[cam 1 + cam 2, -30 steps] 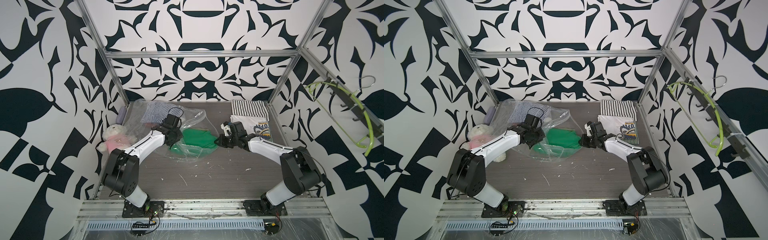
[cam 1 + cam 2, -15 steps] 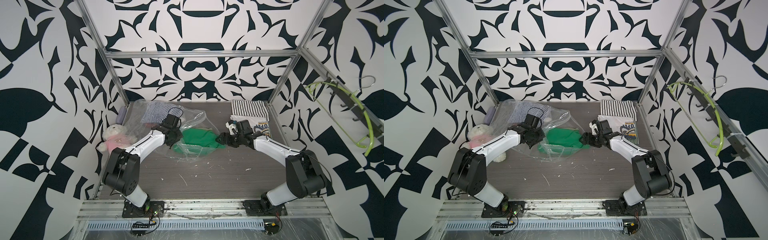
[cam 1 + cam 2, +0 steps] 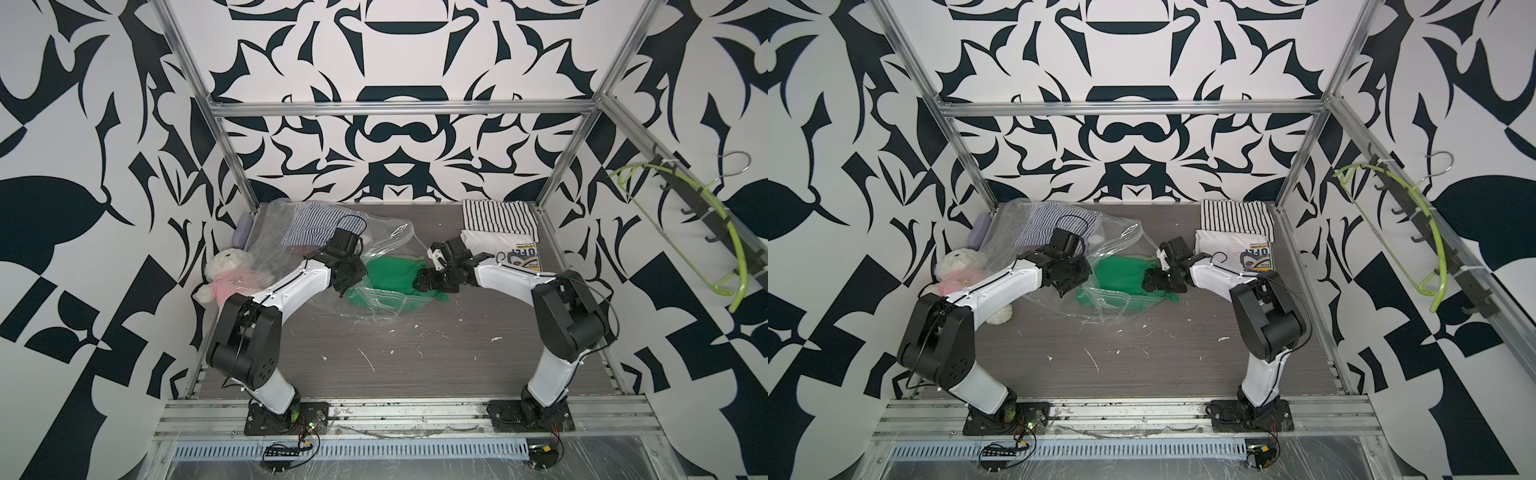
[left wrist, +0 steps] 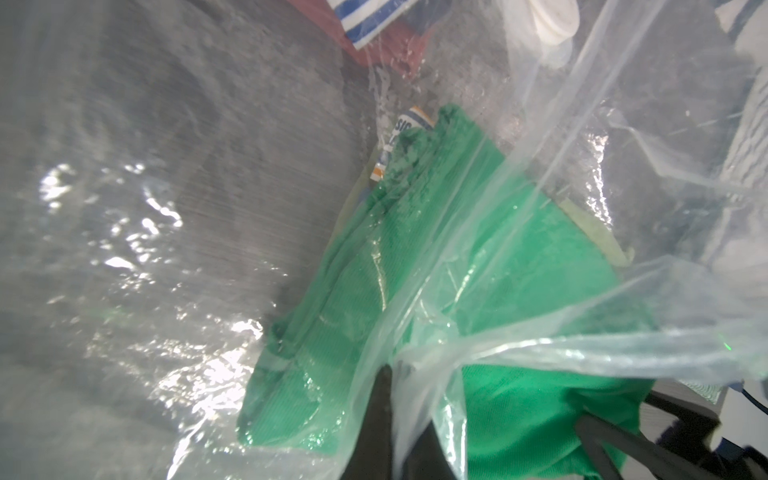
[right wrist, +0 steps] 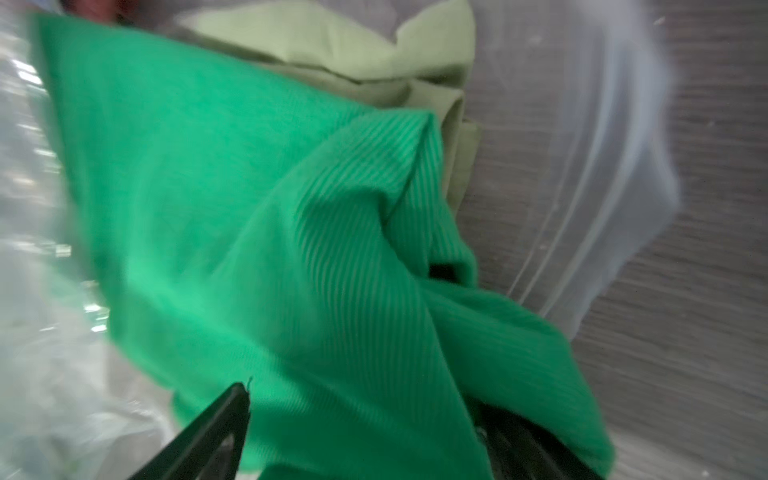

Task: Take the tank top out of the vacuum bag
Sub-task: Take out the tank top from the vacuum bag.

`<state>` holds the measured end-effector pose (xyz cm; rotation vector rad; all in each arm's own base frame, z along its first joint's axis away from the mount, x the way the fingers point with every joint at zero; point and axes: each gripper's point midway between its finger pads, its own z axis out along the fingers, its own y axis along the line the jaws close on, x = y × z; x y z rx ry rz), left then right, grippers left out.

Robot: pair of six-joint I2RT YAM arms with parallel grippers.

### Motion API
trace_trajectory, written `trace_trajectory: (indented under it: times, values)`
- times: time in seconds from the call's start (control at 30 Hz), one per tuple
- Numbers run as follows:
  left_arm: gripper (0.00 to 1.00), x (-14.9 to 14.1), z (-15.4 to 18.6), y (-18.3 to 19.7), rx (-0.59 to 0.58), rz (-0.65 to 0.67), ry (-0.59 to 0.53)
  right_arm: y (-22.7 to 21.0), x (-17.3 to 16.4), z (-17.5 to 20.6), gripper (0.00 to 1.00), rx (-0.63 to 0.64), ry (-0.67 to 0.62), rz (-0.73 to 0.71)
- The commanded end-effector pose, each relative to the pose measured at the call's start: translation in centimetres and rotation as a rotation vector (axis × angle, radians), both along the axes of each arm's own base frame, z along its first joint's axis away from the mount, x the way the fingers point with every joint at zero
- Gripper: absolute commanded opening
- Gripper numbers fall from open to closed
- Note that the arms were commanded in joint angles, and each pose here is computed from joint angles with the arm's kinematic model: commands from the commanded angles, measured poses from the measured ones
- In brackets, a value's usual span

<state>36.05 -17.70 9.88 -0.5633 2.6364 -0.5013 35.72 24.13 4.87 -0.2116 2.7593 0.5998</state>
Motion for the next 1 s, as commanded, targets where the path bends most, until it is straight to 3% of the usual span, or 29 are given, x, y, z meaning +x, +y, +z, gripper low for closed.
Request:
trace_trajectory:
  times: [0.0, 0.1, 0.17, 0.2, 0.37, 0.43, 0.57, 0.97]
  values:
    - [0.00, -0.3, -1.4, 0.4, 0.004, 0.011, 0.030, -1.2, -0.4, -1.5, 0.83, -0.254, 0.010, 0.035]
    - [0.00, -0.5, -1.4, 0.5, 0.004, 0.010, 0.028, -0.3, -0.9, -2.3, 0.43, -0.365, 0.018, 0.077]
    - [0.00, -0.6, -1.4, 0.7, 0.011, 0.015, 0.025, 0.4, -0.7, -1.4, 0.08, -0.402, -0.043, 0.093]
    - [0.00, -0.7, -1.5, 0.8, 0.014, 0.017, 0.027, 1.0, -0.7, -0.7, 0.00, -0.379, -0.068, 0.101]
    - [0.00, -0.6, -2.3, 0.9, 0.027, 0.021, 0.039, 4.7, -0.8, 5.2, 0.00, -0.092, -0.186, 0.115]
    - [0.00, -0.6, -2.7, 1.2, 0.044, 0.029, 0.047, 4.9, -0.9, 7.4, 0.00, -0.035, -0.233, 0.107]
    - [0.00, -0.7, -3.1, 1.9, 0.074, 0.048, 0.058, 2.7, -1.2, 9.5, 0.00, -0.016, -0.228, 0.040]
    - [0.00, -0.3, -3.4, 3.9, 0.095, 0.085, 0.063, -9.2, -4.9, 10.1, 0.00, -0.050, -0.114, -0.203]
